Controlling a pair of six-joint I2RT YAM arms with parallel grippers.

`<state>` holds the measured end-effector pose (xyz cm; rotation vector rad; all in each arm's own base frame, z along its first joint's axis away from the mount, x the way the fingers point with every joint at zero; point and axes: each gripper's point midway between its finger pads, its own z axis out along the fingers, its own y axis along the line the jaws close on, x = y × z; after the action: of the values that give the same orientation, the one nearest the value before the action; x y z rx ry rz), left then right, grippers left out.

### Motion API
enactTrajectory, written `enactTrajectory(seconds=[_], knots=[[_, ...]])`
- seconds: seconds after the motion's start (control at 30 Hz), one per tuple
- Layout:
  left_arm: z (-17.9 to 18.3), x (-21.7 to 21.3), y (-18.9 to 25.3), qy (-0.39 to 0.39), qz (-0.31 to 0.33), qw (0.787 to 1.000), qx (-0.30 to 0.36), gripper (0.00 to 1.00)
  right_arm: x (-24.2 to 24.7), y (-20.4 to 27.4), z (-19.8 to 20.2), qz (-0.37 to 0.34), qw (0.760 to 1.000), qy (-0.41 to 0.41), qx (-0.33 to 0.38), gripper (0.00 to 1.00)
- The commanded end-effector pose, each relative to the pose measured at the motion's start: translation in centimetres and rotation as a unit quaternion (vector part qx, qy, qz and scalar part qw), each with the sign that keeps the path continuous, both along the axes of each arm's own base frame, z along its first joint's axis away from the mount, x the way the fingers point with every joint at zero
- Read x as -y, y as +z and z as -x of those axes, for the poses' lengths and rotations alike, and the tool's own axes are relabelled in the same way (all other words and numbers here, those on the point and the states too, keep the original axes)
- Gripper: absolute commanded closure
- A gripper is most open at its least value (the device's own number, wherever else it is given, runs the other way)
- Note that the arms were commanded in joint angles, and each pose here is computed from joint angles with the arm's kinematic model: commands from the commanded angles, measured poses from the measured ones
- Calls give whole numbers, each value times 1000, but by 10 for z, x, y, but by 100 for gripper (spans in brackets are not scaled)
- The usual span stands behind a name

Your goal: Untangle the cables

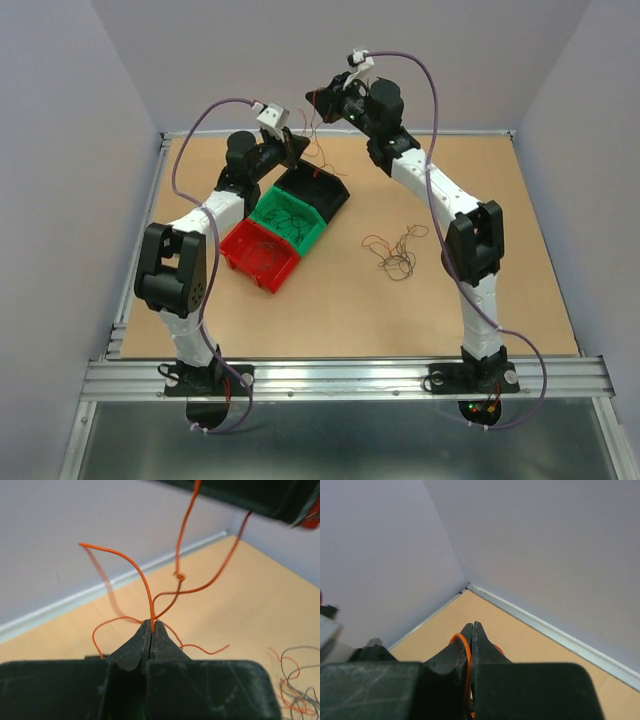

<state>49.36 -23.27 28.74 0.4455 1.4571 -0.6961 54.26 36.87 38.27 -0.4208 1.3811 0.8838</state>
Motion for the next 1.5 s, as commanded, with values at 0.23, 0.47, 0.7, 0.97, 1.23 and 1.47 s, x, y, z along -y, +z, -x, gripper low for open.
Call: enactTrajectory(seconds=[0.23,0.47,0.7,0.97,1.23,1.47], knots=[[-12,-2,-96,-1,-70,990,-125,100,-9,-114,-4,30,995,19,-98,99],[-20,-15,-107,68,-120,979,-149,100,-10,-185,15,97,983,-26,-157,100],[-27,-11,-126,101,-180,963,-173,100,14,-263,9,162,949,-101,-251,99],[-30,-8,-139,87,-202,958,-183,100,17,-343,27,263,902,-138,-314,99],[-38,-6,-160,84,-223,950,-202,98,39,-307,46,257,888,-178,-338,79],[-42,-7,-173,86,-244,944,-204,100,55,-228,63,202,911,-196,-303,45]])
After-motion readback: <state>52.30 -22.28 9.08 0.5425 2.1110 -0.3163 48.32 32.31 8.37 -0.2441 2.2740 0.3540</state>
